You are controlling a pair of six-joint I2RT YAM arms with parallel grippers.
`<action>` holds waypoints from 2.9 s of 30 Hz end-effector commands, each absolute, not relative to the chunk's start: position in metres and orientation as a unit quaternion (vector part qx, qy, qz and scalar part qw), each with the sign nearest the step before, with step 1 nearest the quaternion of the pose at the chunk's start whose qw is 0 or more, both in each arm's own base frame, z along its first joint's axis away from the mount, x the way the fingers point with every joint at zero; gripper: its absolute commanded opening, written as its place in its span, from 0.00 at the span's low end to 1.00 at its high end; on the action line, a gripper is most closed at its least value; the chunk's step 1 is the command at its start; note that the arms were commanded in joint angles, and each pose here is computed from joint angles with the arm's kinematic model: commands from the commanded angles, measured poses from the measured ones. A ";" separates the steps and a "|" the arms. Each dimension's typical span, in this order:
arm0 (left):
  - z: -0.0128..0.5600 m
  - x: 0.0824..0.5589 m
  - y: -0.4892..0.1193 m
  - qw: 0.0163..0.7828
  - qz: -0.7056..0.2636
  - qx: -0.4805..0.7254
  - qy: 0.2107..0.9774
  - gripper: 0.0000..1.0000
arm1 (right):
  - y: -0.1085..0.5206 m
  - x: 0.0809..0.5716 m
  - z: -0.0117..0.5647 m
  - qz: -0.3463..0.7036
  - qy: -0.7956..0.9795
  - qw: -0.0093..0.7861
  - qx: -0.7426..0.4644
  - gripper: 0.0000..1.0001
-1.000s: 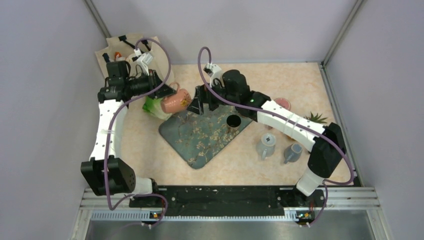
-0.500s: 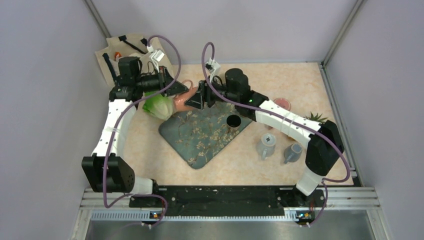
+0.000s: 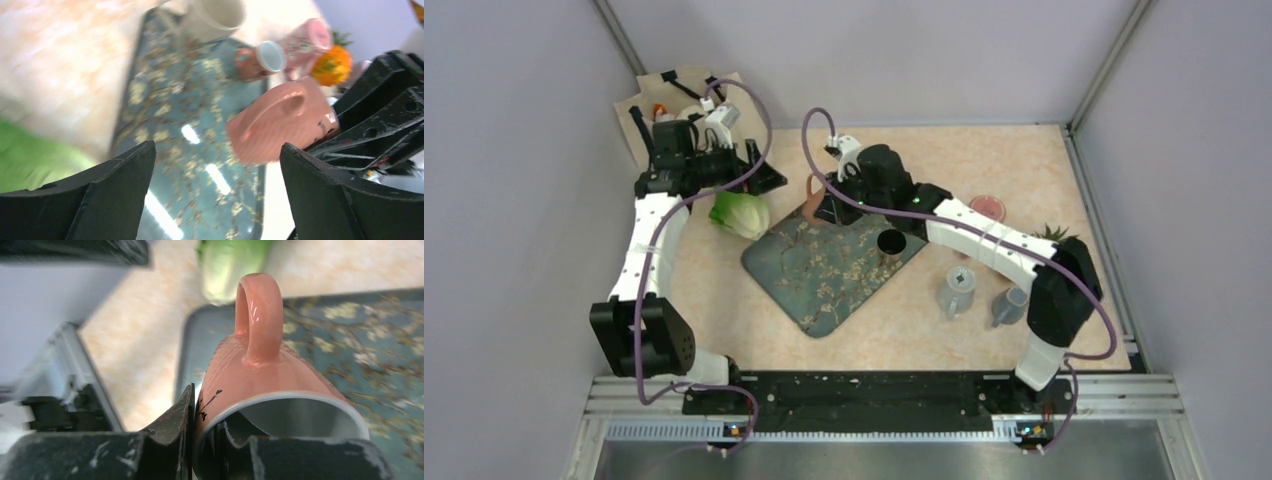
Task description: Turn the mug right side up
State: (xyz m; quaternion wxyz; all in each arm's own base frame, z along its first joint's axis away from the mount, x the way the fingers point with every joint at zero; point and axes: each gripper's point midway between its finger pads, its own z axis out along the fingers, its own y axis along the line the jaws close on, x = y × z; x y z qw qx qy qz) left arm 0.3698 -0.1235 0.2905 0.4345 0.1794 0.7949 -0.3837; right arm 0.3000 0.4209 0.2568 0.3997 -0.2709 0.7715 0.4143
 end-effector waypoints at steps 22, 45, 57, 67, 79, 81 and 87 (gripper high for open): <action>0.194 0.343 0.018 0.368 -0.121 0.086 0.918 0.99 | 0.402 0.412 0.110 0.028 0.830 0.311 -0.462 0.00; 0.198 0.348 0.015 0.369 -0.134 0.080 0.916 0.99 | 0.368 0.427 0.302 0.092 0.818 0.501 -0.267 0.99; 0.223 0.369 0.018 0.413 -0.134 0.015 0.901 0.99 | 0.179 0.402 0.289 0.180 0.814 0.550 0.053 0.93; 0.225 0.369 -0.002 0.414 -0.147 0.041 0.897 0.99 | 0.084 0.364 0.180 -0.023 0.850 0.485 0.204 0.67; 0.231 0.365 -0.007 0.423 -0.151 0.057 0.892 0.94 | 0.081 0.359 0.087 -0.063 0.881 0.417 0.213 0.66; 0.231 0.364 -0.009 0.421 -0.154 0.059 0.892 0.92 | 0.077 0.363 0.080 -0.074 0.880 0.418 0.215 0.63; 0.233 0.362 -0.013 0.421 -0.154 0.069 0.891 0.90 | 0.067 0.378 0.076 -0.095 0.872 0.425 0.223 0.46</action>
